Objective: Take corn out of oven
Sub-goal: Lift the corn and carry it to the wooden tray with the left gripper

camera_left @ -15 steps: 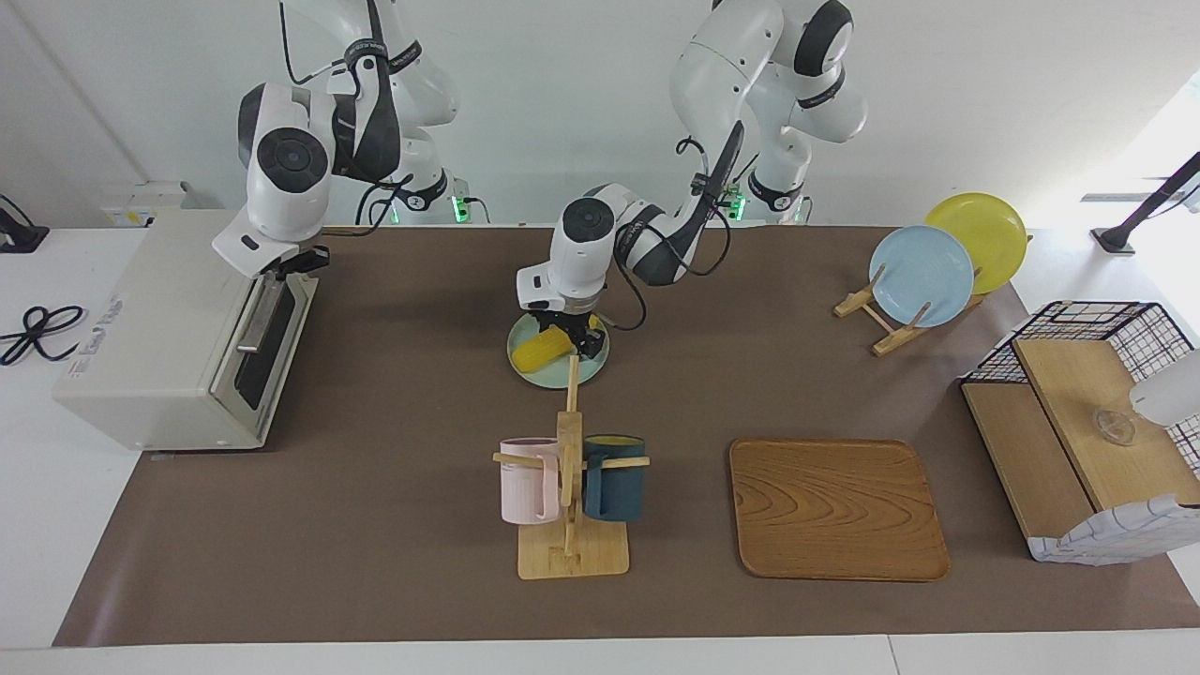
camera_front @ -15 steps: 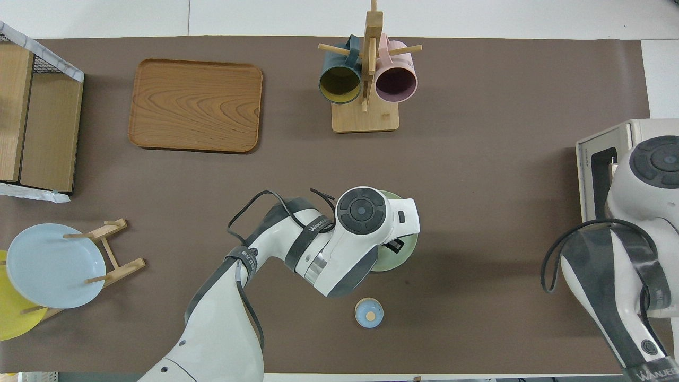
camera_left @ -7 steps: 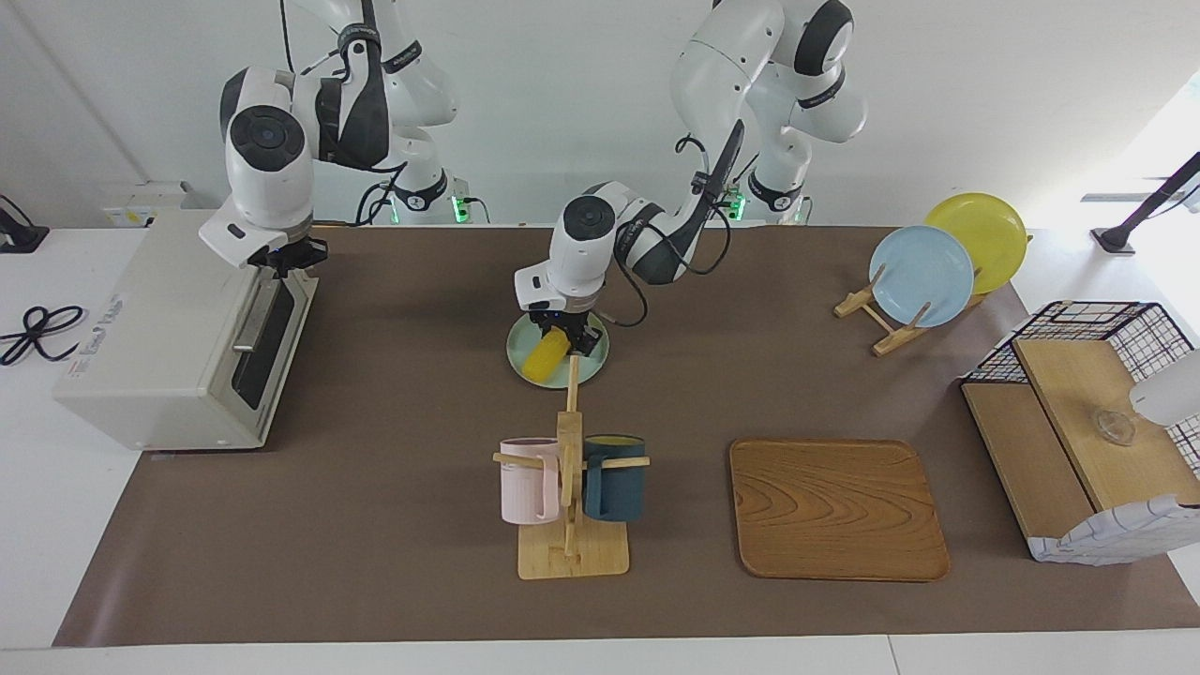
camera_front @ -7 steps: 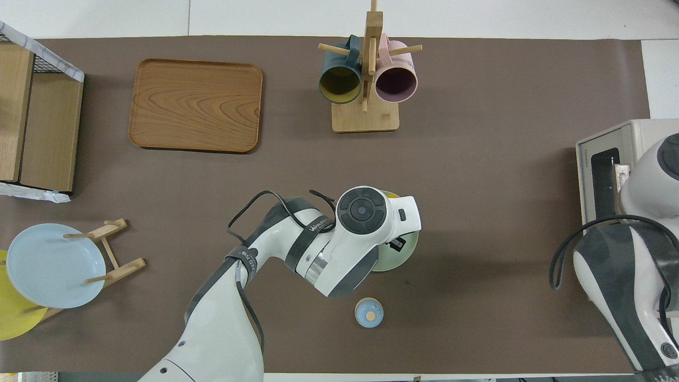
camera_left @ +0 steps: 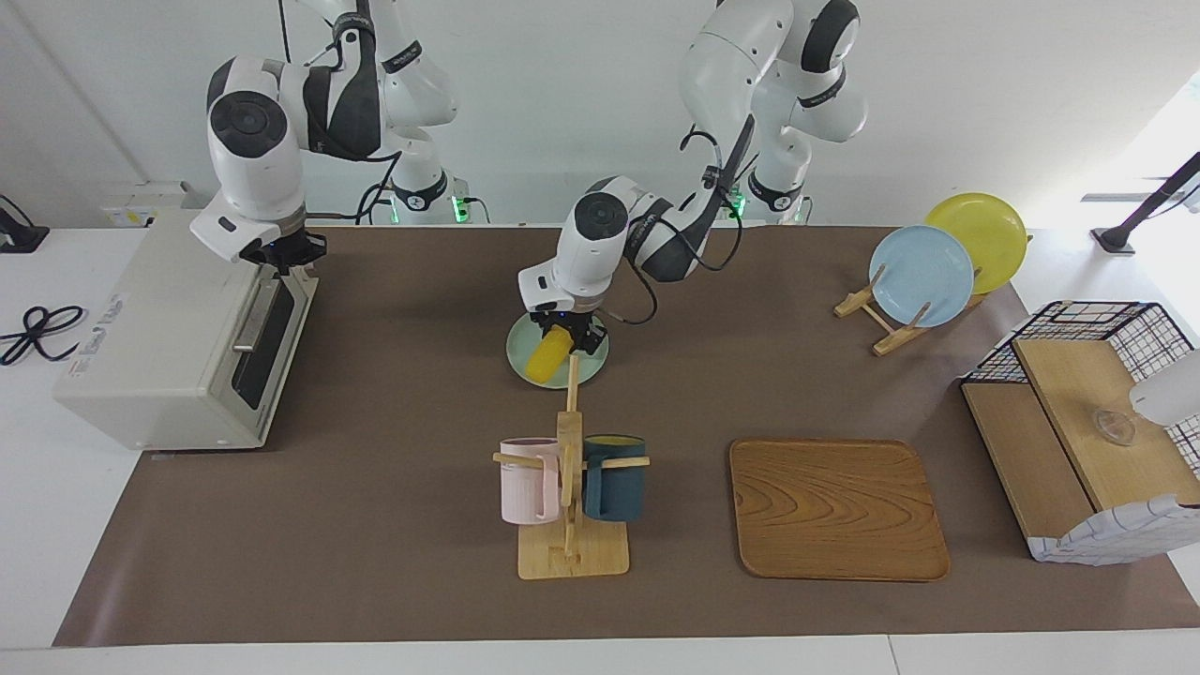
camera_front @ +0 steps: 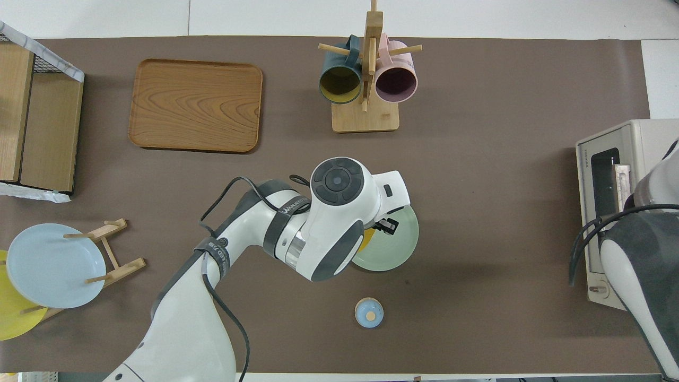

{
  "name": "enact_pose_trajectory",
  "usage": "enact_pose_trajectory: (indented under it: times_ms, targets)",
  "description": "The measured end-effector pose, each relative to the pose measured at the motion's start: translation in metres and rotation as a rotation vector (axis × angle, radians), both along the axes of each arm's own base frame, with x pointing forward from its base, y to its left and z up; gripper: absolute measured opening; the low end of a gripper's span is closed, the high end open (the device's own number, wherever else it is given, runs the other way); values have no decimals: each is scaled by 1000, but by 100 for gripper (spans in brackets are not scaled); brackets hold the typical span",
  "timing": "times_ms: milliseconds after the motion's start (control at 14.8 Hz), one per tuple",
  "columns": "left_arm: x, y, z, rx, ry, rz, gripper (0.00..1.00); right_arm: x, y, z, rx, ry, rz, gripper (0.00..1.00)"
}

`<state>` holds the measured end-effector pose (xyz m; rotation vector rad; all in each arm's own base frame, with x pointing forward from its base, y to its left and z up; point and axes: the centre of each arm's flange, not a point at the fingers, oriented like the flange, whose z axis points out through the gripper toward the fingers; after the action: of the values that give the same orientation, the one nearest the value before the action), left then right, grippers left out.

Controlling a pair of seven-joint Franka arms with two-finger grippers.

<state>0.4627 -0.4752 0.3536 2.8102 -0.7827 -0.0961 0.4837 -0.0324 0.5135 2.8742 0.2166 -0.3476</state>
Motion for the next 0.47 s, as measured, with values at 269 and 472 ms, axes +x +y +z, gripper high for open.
enact_pose_trajectory:
  times_ms: [269, 472]
  targets:
    - [38, 58, 42, 0, 7, 94, 54, 8, 25, 32, 171, -67, -28, 41]
    - [77, 115, 49, 4, 11, 198, 54, 9, 32, 37, 217, -78, -33, 69]
